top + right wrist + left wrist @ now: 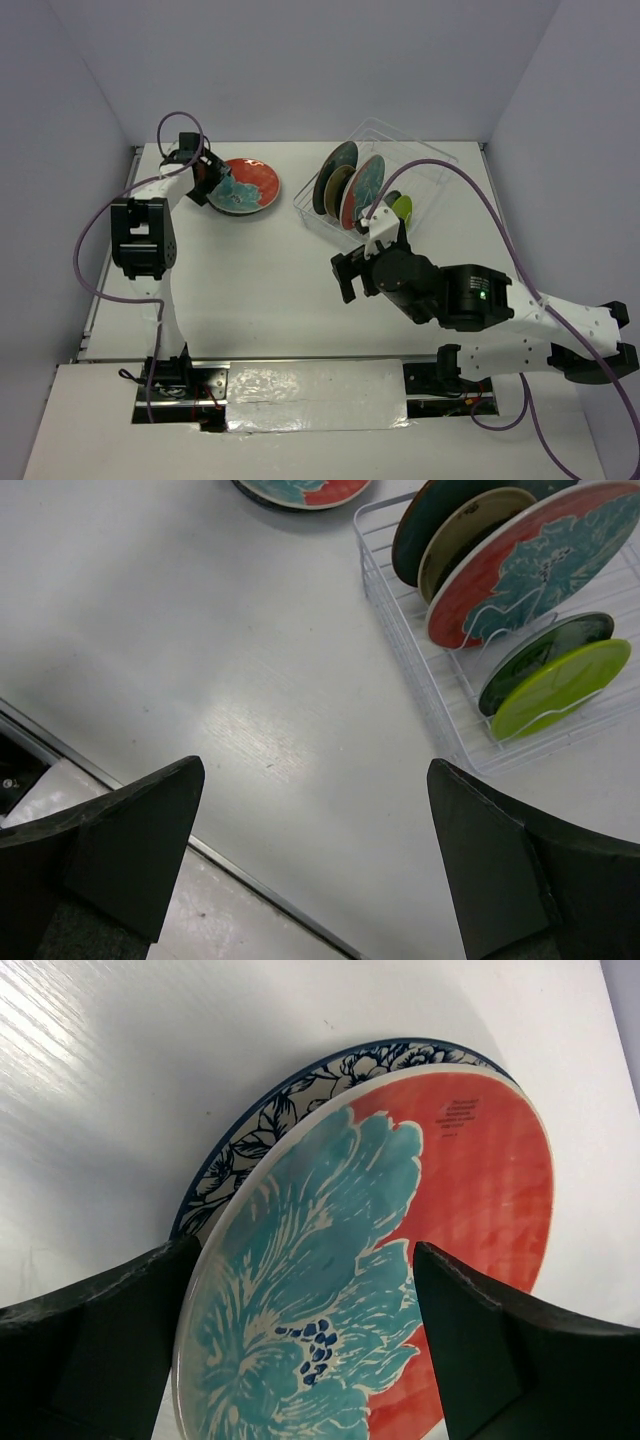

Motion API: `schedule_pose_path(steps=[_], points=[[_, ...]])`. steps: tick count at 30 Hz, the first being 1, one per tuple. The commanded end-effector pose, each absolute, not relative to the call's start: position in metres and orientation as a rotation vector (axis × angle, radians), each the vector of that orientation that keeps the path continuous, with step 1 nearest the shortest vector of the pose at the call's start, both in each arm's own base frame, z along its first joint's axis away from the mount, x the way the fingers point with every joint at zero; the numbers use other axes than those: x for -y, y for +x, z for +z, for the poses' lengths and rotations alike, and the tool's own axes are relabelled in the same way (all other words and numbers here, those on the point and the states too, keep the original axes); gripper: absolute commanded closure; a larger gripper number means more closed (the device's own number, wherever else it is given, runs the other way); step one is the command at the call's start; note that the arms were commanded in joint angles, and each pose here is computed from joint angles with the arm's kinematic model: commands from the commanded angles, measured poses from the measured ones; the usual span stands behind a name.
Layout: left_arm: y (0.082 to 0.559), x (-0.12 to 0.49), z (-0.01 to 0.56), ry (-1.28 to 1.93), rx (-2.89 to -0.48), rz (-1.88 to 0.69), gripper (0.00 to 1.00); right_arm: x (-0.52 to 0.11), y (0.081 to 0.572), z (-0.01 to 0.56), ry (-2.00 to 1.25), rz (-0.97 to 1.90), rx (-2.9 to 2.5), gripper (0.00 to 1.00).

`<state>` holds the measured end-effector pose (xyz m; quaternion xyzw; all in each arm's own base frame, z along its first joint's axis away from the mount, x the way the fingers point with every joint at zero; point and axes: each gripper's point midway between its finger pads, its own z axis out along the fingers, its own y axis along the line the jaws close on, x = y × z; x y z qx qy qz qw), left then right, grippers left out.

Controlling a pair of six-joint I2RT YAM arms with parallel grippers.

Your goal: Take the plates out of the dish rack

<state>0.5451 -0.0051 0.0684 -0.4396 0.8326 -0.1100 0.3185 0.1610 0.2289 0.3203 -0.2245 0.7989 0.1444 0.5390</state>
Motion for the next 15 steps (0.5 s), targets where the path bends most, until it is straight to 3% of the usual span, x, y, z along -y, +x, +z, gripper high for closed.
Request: schedule_pose_path(steps=[1, 15], points=[[0.550, 0.000, 0.084, -1.117, -2.197, -0.211, 0.00, -0.236, 0.161, 0.317, -0.529, 0.364, -1.926, 0.00], [0.541, -0.024, 0.104, -1.154, -2.210, 0.000, 0.00, -0.248, 0.163, 0.295, -0.545, 0.396, -1.995, 0.00]])
